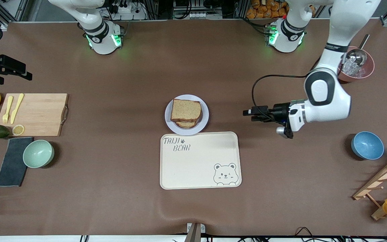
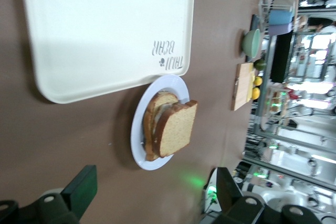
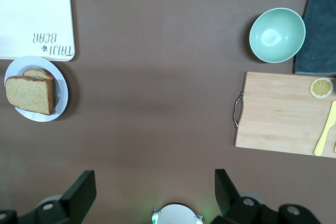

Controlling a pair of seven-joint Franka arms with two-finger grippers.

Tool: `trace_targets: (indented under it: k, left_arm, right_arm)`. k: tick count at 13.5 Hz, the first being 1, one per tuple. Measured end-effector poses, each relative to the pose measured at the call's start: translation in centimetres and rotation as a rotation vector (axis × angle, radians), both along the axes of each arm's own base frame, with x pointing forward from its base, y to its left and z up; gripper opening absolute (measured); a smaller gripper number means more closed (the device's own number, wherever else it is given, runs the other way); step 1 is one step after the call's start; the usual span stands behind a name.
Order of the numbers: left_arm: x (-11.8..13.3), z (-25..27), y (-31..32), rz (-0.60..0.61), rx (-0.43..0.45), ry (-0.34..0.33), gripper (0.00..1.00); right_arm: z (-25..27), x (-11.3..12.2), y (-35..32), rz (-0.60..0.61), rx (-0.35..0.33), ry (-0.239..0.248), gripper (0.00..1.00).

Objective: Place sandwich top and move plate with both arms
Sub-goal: 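Grasp the white plate rim with the left gripper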

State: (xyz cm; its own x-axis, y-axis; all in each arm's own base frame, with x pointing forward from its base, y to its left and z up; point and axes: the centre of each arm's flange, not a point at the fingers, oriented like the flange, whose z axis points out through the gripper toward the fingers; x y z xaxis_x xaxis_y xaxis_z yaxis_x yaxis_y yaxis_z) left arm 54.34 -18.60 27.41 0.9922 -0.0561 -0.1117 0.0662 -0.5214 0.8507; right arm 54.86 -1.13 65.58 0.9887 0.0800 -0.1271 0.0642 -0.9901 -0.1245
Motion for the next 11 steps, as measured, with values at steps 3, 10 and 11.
trace_targets:
  k: [3, 10, 11]
  left_arm:
    - [-3.1, -4.4, -2.1, 0.056, -0.057, 0.013, 1.0]
    - [-7.5, -12.4, -6.2, 0.148, -0.141, 0.033, 0.93]
    - [-7.8, -12.9, -6.6, 0.154, -0.145, 0.039, 0.84]
  right_arm:
    - [-0.7, 0.5, 0.3, -0.002, -0.016, -0.02, 1.0]
    - [-0.1, 0.0, 2.1, 0.031, -0.08, -0.057, 1.0]
    - [0.0, -0.2, 2.1, 0.03, -0.083, -0.057, 1.0]
